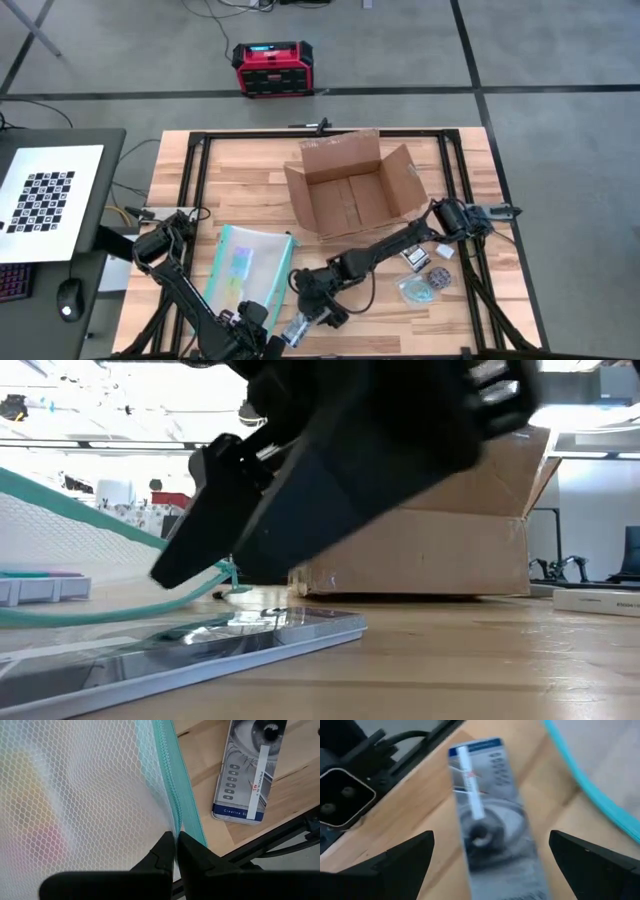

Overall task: Unpack boxes
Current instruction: Put the white pencil box into the transparent zip bag

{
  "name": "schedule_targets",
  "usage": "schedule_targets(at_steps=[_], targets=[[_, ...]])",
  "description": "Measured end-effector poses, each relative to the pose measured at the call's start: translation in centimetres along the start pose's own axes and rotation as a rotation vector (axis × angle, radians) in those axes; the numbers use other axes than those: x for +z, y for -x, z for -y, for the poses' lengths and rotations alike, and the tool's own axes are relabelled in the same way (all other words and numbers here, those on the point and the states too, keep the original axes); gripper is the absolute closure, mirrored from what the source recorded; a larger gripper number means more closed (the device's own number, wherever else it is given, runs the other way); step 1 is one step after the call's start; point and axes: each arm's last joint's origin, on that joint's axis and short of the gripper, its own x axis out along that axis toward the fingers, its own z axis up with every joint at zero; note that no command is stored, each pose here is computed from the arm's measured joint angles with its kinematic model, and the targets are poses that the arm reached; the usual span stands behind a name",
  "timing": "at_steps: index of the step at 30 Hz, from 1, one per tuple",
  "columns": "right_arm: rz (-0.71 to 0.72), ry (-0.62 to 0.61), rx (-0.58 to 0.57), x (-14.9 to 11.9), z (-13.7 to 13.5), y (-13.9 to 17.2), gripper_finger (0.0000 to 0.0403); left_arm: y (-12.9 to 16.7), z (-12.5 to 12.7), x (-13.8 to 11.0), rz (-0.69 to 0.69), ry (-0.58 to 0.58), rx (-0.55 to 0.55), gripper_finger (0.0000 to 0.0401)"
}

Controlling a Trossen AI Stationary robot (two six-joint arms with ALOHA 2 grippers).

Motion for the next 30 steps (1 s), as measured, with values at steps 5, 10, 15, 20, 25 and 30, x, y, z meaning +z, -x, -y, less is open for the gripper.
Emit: schedule_targets(at_steps=[5,10,15,20,25,30], targets=[[0.002,0.061,-0.035,0.3,-0.9,-0.4,0.0014,0.0,0.0,0.0,-0.001,0.001,-0.001,0.0401],[0.007,0.077,-0.113,-0.3,-0.7,-0.8,0.0014,0.0,0.1,0.0,-0.004,0.004,-0.007,0.0401],[-0.012,0.052,-0.105,-1.2,-0.7,-1.0,0.0014,0.0,0.1,-0.1,-0.006,0.007,-0.012,0.0401],[-0.021,0.049,-0.066,-2.0,-1.4,-1.5,0.0014,0.0,0.1,-0.1,-0.007,0.007,-0.014,0.0401],[0.006,0.019,-0.071,-2.8,-1.2,-1.9,0.0023,0.0,0.1,-0.1,-0.008,0.008,-0.014,0.0401],[-0.009,-0.047,-0.087,-3.4,-0.4,-2.2,0.0106,0.0,0.2,-0.1,-0.008,0.008,-0.015,0.0401]])
